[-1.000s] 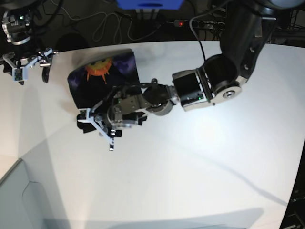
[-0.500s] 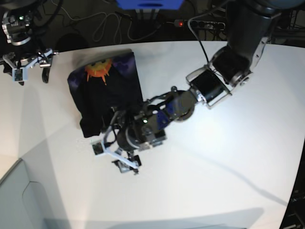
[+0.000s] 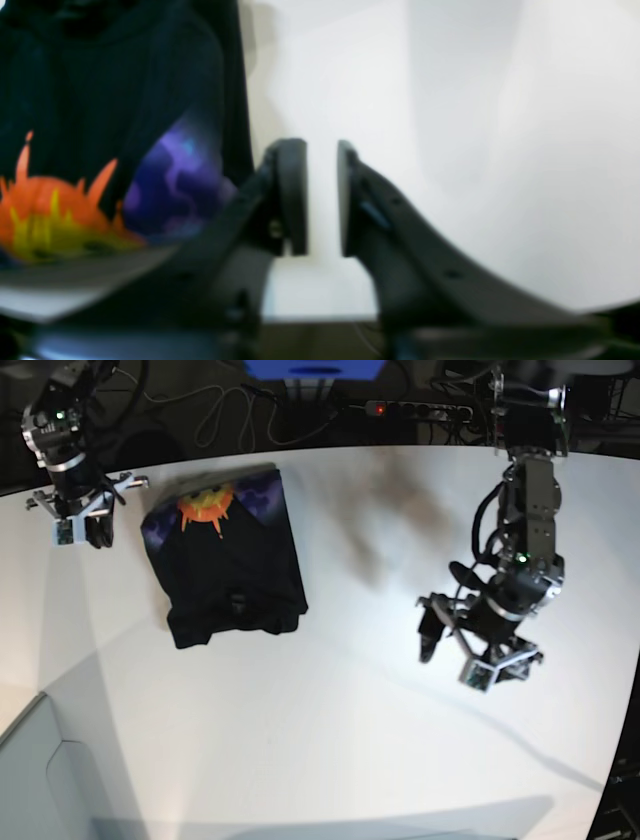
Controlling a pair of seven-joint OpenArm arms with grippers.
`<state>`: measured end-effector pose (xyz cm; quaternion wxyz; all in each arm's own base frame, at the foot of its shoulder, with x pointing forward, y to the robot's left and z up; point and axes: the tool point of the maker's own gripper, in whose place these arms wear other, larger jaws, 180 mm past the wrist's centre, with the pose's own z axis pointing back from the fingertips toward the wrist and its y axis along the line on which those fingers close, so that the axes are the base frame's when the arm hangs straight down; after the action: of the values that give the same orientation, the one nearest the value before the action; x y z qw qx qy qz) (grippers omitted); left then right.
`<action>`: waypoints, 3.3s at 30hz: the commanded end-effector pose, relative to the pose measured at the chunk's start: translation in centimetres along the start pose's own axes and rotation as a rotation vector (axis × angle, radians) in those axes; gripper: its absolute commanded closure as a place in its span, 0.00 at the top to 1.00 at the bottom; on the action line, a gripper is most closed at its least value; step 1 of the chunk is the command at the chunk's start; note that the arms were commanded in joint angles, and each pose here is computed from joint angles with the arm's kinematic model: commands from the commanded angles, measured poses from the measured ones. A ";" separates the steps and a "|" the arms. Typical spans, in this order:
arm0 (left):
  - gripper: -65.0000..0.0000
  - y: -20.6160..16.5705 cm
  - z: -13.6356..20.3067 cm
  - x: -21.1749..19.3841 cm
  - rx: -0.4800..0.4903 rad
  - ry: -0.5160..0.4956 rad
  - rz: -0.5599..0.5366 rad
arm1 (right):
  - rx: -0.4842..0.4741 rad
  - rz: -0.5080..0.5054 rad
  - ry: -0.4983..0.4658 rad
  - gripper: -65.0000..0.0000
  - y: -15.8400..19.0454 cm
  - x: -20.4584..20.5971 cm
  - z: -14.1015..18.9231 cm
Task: Fold the T-shirt properly
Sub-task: 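Tuck the sun-printed edge of the shirt with the right gripper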
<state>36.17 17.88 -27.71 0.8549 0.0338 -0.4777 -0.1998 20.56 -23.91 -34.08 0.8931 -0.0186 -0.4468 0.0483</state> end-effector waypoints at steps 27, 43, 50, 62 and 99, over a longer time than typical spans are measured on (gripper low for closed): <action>0.80 8.2 6.5 -13.4 0.257 0.258 0.201 | 0.172 0.090 -0.057 0.00 6.8 1.9 2.3; 0.80 7.1 6.9 -14.9 0.240 0.293 0.211 | 0.353 -0.022 0.146 0.00 11.4 -6.0 -2.1; 0.80 7.1 7.0 -15.1 0.240 0.299 0.211 | 0.337 -0.004 0.043 0.00 10.9 -3.4 -1.5; 0.79 6.6 7.4 -16.0 0.232 0.324 0.212 | 0.576 0.070 -0.103 0.00 19.8 1.4 1.8; 0.79 7.5 10.0 -19.2 0.276 0.400 0.232 | 0.770 0.122 -0.003 0.00 25.3 -1.7 -2.1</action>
<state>20.68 32.80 -36.94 0.9435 0.1249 -0.3064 -0.0174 18.67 0.83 -39.97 0.8431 0.2831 -0.3721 0.2658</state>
